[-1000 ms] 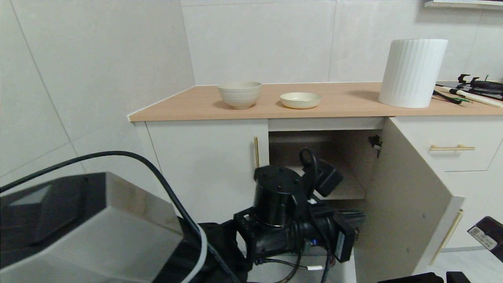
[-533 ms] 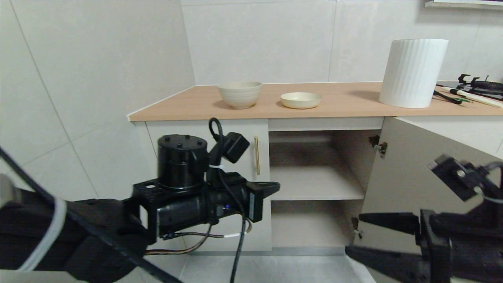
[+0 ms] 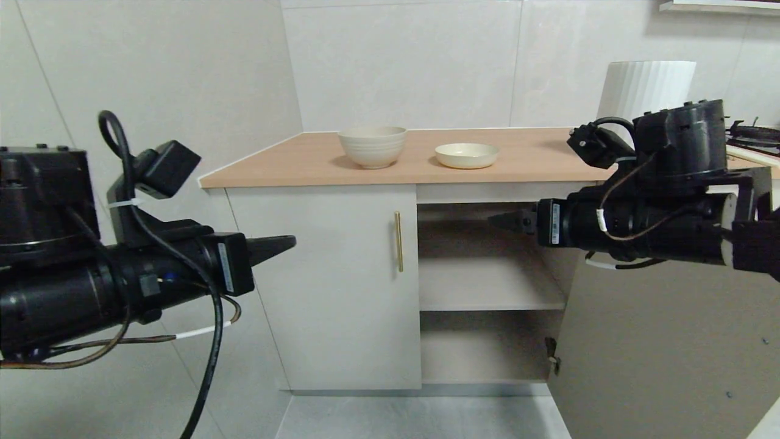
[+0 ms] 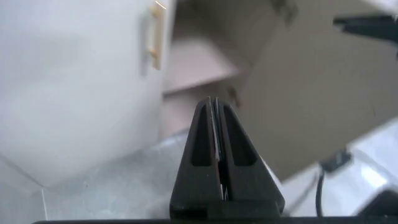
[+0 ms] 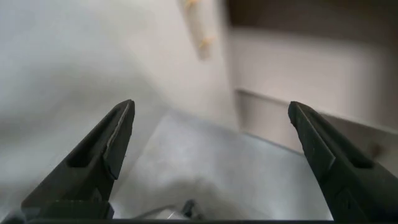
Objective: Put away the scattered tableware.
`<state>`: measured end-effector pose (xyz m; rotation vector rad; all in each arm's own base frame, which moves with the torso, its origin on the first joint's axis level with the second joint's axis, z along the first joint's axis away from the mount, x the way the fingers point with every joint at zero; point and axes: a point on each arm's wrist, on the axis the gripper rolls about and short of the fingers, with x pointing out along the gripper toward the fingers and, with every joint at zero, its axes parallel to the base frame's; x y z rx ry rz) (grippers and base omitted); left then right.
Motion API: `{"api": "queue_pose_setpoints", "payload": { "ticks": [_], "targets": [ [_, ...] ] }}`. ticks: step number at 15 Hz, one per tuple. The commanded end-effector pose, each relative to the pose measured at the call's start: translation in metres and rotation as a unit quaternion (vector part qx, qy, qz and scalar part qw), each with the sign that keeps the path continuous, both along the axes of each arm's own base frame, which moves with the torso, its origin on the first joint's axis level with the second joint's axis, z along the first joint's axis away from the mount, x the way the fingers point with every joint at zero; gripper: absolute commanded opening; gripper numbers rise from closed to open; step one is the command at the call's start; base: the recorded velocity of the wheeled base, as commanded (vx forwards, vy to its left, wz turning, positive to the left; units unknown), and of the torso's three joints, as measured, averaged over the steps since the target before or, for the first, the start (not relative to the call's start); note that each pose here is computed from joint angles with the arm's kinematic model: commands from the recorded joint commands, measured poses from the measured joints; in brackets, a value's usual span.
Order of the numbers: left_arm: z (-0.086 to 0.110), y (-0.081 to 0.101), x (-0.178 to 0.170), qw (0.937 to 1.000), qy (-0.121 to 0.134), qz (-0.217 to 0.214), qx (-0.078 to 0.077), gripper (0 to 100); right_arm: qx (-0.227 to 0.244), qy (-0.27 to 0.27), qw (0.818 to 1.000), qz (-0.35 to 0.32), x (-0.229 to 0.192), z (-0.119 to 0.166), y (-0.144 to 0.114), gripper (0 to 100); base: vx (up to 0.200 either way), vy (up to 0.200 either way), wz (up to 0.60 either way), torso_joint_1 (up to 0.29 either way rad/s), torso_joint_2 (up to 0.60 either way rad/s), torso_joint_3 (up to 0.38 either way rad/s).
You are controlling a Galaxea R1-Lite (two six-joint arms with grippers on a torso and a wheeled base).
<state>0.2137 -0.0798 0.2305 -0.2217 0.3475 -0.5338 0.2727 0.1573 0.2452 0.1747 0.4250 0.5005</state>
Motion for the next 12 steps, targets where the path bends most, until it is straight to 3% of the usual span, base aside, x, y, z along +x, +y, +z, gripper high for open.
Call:
{"api": "queue_pose_setpoints", "payload": {
  "ticks": [1, 4, 5, 12],
  "targets": [
    [0.008, 0.011, -0.009, 0.9996, -0.015, 0.018, -0.013, 0, -0.022, 0.032, 0.999, -0.015, 0.005, -0.014, 0.010, 100, 0.000, 0.000, 0.00, 0.000, 0.00, 0.000],
    [0.008, 0.012, -0.010, 0.9996, -0.014, 0.021, -0.012, 0, -0.022, 0.018, 0.999, -0.020, -0.016, -0.005, 0.006, 100, 0.000, 0.000, 0.00, 0.000, 0.00, 0.000],
    [0.010, 0.016, -0.010, 0.9993, -0.018, 0.029, -0.013, 100, -0.018, 0.012, 1.000, -0.020, -0.024, 0.000, 0.001, 100, 0.000, 0.000, 0.00, 0.000, 0.00, 0.000],
    [0.012, 0.017, -0.014, 0.9992, -0.026, 0.022, -0.020, 100, -0.030, 0.027, 0.999, -0.002, -0.039, -0.001, 0.004, 100, 0.000, 0.000, 0.00, 0.000, 0.00, 0.000]
  ]
}}
